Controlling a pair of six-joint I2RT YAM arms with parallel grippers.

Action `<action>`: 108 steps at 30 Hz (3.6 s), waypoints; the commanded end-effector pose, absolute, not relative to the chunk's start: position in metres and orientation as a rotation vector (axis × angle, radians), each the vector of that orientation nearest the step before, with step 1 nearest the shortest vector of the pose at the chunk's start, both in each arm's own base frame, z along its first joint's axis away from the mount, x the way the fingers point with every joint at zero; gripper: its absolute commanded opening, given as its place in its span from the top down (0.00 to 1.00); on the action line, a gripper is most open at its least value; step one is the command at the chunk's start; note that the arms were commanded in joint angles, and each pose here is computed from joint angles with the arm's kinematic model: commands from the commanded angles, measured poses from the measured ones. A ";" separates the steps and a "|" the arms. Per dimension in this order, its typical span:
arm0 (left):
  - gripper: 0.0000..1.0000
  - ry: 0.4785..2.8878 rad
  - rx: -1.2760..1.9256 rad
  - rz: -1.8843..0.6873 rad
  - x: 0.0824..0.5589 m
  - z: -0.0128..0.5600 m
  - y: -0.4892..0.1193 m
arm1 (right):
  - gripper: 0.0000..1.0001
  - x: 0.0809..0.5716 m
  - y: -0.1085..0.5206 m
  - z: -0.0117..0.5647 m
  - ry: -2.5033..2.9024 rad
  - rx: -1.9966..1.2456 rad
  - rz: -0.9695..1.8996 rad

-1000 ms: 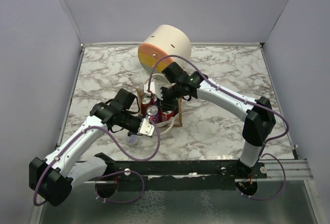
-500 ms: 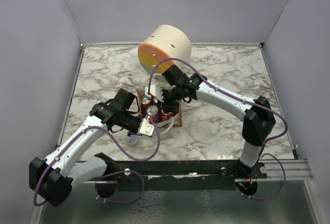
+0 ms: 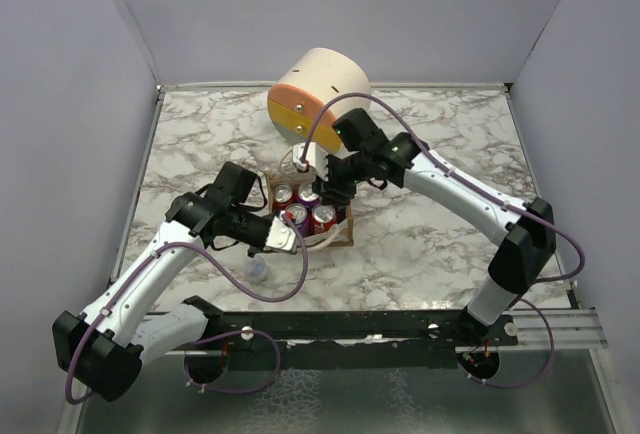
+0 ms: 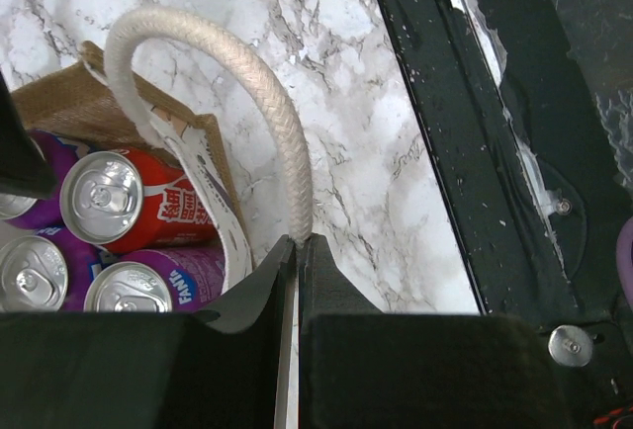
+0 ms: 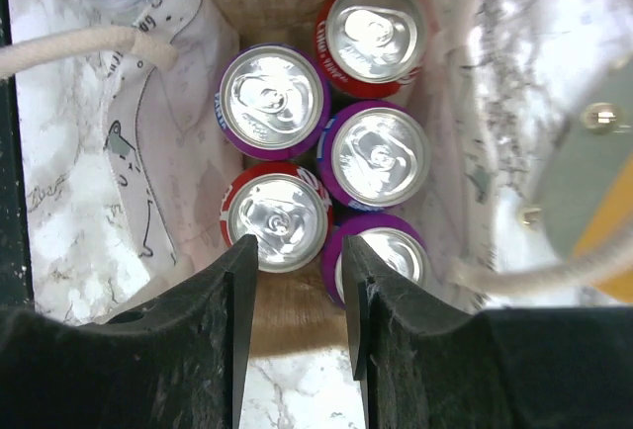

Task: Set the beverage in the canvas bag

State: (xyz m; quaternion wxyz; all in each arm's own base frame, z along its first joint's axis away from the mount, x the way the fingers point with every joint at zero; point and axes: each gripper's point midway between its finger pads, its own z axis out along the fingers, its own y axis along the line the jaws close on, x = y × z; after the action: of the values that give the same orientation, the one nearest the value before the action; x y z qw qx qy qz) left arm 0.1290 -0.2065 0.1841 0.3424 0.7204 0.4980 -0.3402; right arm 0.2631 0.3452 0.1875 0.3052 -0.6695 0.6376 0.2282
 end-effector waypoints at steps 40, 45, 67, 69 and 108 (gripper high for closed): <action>0.06 1.857 0.539 -0.010 0.312 0.304 -0.064 | 0.11 0.352 0.026 0.302 1.875 -0.412 -0.040; 0.01 1.820 0.348 0.163 0.326 0.313 -0.030 | 0.01 0.351 0.013 0.308 1.857 -0.353 -0.098; 0.01 1.627 0.198 0.332 0.349 0.353 -0.003 | 0.00 0.374 0.003 0.345 1.686 -0.272 -0.164; 0.01 1.628 0.192 0.310 0.350 0.354 -0.006 | 0.00 0.376 0.009 0.344 1.682 -0.258 -0.118; 0.01 1.643 0.164 0.147 0.320 0.348 -0.013 | 0.00 0.319 0.023 0.322 1.614 -0.354 -0.071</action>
State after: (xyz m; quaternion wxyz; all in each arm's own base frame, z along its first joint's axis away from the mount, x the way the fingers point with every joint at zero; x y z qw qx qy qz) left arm 0.3223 -0.0077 0.3495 0.6767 0.0671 0.7284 0.0841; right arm 0.3236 0.0175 0.3208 0.6712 -0.1397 0.7270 -0.0389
